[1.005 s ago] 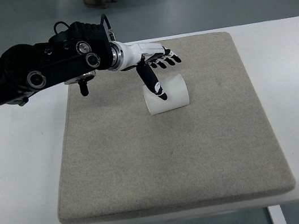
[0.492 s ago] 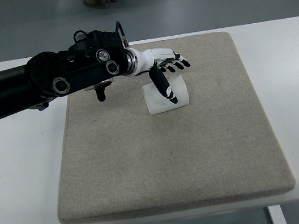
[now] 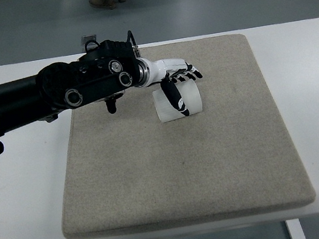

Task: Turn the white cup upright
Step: 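Lower the left hand and close fingers around the cup's body, then lift the cup with the left hand and rotate it open end up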

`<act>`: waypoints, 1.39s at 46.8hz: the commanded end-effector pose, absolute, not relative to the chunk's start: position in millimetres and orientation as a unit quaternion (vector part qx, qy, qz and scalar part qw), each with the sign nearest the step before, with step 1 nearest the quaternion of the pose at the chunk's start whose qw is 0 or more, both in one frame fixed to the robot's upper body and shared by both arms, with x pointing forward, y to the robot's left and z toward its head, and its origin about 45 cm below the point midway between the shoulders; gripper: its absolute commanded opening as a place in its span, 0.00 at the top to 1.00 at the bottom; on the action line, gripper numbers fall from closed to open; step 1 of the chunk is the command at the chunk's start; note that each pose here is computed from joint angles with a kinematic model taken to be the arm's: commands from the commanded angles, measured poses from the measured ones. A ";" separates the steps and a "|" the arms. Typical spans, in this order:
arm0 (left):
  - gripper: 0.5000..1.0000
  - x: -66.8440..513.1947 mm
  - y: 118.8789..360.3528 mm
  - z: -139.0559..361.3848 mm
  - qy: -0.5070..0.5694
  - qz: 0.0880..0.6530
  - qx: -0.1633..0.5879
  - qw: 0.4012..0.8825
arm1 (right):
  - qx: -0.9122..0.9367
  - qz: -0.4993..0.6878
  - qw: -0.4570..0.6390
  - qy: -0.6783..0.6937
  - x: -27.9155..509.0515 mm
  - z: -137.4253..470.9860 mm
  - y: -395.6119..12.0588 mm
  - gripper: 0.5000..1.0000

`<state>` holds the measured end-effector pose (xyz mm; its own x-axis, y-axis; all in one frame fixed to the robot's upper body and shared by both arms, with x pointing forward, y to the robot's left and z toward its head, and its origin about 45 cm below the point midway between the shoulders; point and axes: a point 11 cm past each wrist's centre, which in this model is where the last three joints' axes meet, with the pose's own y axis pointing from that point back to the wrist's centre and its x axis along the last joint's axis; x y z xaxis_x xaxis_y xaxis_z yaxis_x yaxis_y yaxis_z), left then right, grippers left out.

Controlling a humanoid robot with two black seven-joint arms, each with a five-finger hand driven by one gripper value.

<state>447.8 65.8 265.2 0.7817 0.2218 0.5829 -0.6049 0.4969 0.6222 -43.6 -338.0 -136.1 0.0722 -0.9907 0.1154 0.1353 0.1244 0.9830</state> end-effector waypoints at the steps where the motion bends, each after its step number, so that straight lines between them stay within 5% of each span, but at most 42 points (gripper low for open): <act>1: 0.05 447.4 67.0 262.9 -0.220 0.245 0.440 0.835 | 0.449 -0.486 0.579 -0.477 -43.6 -136.1 -338.1 0.14; 15: 0.13 447.1 71.6 255.5 -0.224 0.243 0.450 0.830 | 0.449 -0.486 0.579 -0.477 -43.6 -136.1 -338.1 0.14; 38: 0.82 451.7 74.0 258.1 -0.230 0.252 0.442 0.830 | 0.449 -0.486 0.579 -0.477 -43.6 -136.1 -338.1 0.14; 65: 0.88 476.5 109.8 295.8 -0.118 0.338 0.289 0.888 | 0.449 -0.486 0.579 -0.477 -43.6 -136.1 -338.1 0.14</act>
